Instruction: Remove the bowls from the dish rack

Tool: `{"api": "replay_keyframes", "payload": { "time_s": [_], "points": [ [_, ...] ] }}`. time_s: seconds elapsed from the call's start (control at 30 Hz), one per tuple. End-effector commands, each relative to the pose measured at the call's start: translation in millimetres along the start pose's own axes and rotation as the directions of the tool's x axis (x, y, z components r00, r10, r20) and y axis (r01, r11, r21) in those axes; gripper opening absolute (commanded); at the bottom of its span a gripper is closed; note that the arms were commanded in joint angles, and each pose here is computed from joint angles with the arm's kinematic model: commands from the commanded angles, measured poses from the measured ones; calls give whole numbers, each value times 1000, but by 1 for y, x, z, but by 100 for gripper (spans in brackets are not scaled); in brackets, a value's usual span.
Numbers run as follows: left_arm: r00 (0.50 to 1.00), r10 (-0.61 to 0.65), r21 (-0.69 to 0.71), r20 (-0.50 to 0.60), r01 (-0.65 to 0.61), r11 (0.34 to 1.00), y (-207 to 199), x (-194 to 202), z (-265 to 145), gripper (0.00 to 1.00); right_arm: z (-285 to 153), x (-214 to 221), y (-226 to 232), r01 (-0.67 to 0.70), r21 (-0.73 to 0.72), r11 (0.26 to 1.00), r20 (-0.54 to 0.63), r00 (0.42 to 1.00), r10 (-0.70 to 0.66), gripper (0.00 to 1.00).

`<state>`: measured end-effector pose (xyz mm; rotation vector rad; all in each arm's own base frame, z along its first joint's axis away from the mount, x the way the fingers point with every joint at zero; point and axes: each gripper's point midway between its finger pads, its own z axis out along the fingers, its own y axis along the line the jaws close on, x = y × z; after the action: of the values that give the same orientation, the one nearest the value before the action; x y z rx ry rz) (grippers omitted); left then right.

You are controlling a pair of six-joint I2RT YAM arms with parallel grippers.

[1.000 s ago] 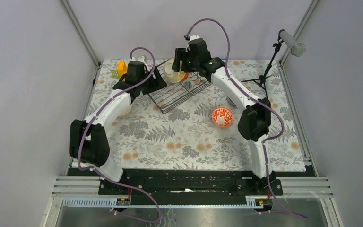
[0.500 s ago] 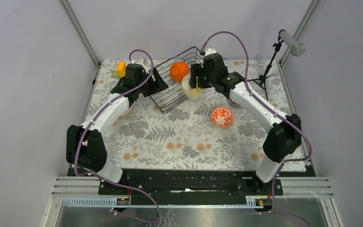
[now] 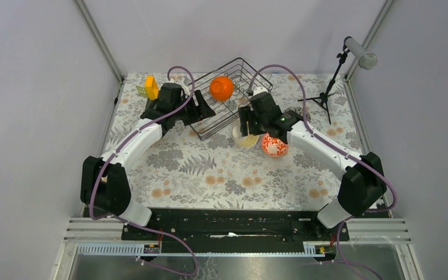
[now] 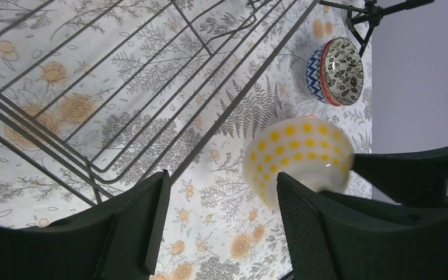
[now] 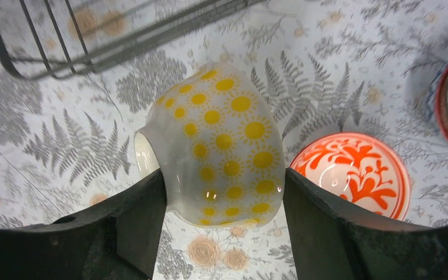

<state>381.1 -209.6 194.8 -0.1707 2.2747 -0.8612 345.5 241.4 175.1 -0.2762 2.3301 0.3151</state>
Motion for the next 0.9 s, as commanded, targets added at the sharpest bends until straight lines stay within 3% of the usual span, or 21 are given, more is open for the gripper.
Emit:
{"api": "replay_keyframes", "payload": {
  "time_s": [0.0,0.2,0.5,0.73,0.87],
  "points": [
    [1000,0,76,24,-2,997,-23,-2,-14,72,2,8,7,37,22,999,18,999,-38,38],
    [1000,-19,64,-7,19,998,-21,12,-20,72,19,30,-8,100,138,985,-45,994,-95,37],
    [1000,-19,23,-2,19,1000,-16,13,-26,71,19,18,-18,254,315,915,-58,967,-248,37],
    [1000,-7,-48,30,9,999,-5,6,-27,71,28,20,-6,400,370,838,-99,914,-393,37],
    [999,-7,-98,51,12,995,2,0,-29,71,27,16,0,503,439,744,-129,855,-502,38]
  ]
}}
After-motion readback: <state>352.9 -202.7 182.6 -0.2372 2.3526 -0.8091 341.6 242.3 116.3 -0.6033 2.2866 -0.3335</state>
